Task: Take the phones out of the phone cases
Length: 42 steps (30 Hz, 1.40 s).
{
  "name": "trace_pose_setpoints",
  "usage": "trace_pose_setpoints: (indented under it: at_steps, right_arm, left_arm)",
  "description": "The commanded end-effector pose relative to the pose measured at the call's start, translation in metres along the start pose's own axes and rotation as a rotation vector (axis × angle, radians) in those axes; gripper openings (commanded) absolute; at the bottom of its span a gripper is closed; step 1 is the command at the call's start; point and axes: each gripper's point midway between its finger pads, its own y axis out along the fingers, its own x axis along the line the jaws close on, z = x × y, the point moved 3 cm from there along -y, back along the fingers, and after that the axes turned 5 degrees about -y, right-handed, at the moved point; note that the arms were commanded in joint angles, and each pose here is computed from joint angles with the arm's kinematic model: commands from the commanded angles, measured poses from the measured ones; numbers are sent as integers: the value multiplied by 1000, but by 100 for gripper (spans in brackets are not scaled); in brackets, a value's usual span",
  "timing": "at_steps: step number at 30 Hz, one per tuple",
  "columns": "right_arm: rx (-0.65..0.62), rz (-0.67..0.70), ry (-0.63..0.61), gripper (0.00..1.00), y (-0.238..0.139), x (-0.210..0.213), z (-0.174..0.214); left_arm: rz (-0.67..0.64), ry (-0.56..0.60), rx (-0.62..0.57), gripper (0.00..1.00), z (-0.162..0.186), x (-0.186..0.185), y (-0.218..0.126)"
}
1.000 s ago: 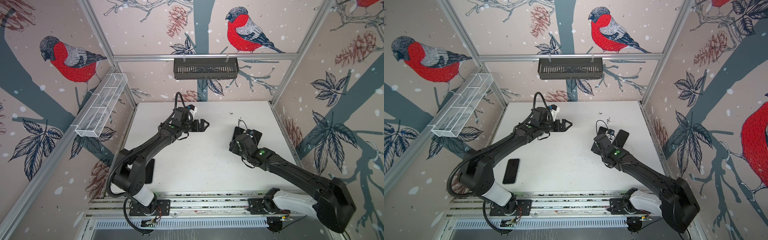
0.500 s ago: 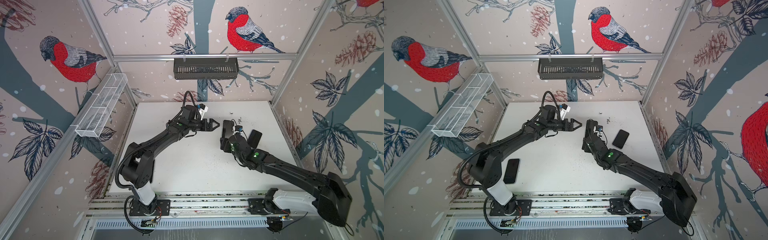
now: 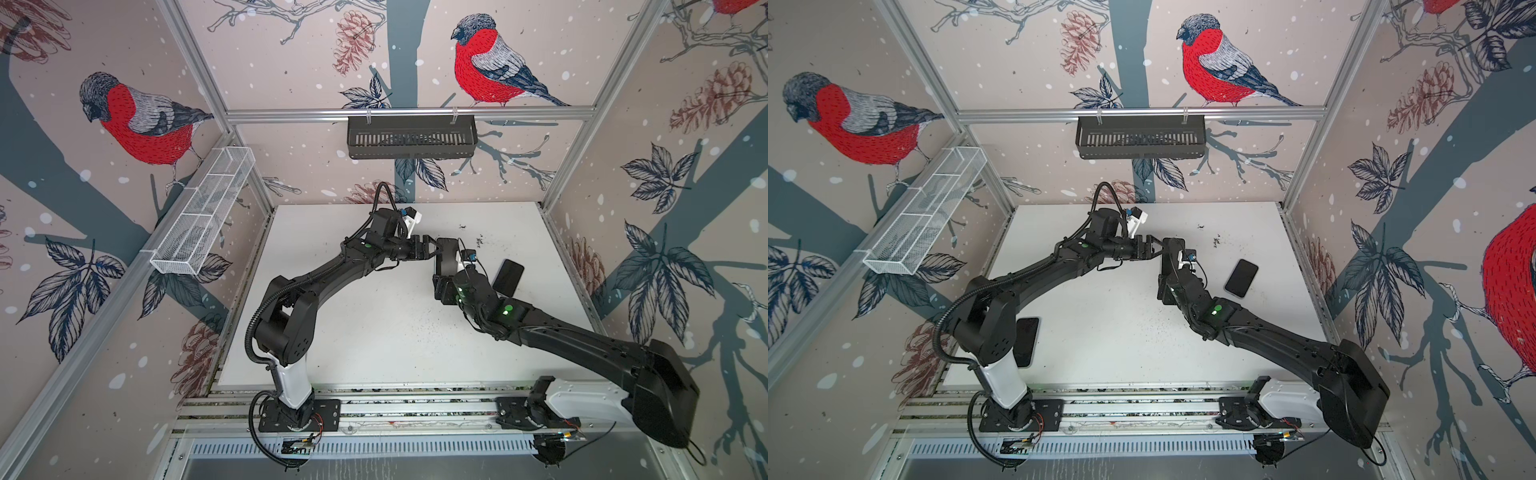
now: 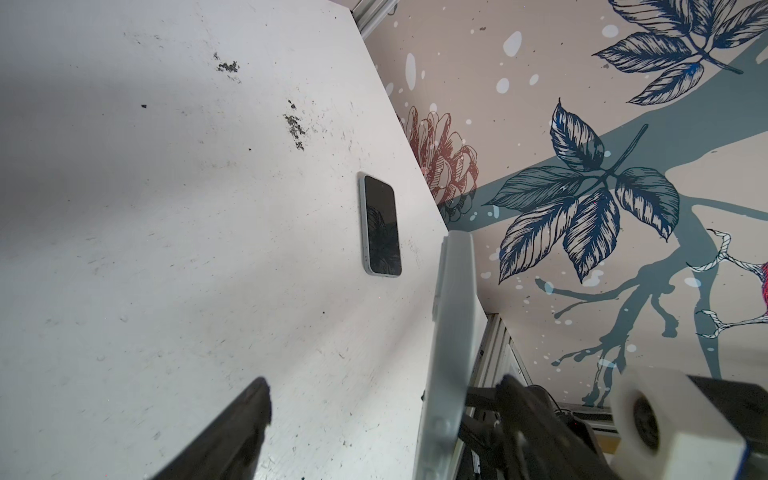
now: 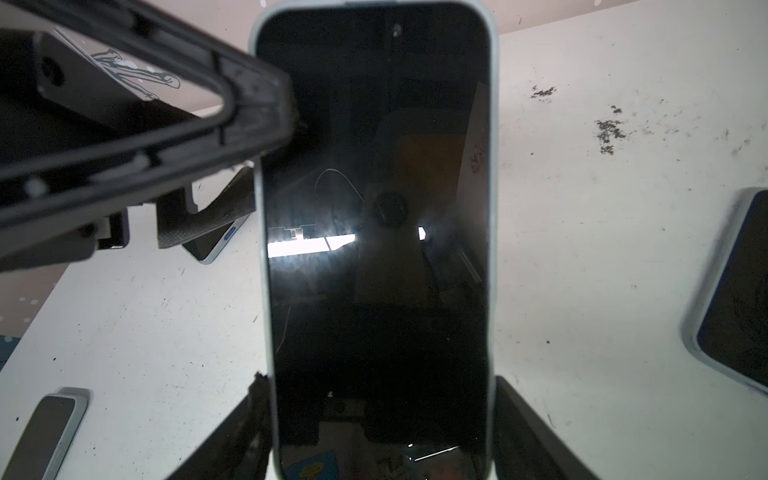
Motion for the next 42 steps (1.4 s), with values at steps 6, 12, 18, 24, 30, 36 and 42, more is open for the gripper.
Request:
trace_pose_setpoints:
  at_steps: [6,12,18,24,30,36,42]
  right_arm:
    - [-47,-46,-22,33,1,14,-12]
    - [-52,-47,-28,33,1,15,-13]
    - [-39,-38,-41,33,7,15,-9]
    - [-32,-38,-42,53,10,18,-12]
    - [-51,-63,-33,88,7,28,-27]
    - [-105,-105,-18,100,-5,39,-53]
    - [-191,-143,58,100,-24,36,-81]
  left_arm:
    - [45,25,-18,57,-10,-10,3]
    - [49,22,-11,35,-11,-10,6]
    - [62,27,-3,10,-11,-12,6]
    - [60,31,-21,0,-15,-16,1]
    - [21,24,-109,0,-39,-17,-22]
    - [-23,36,-260,0,-78,-18,-64]
    - [-93,81,-389,0,-110,-26,-102]
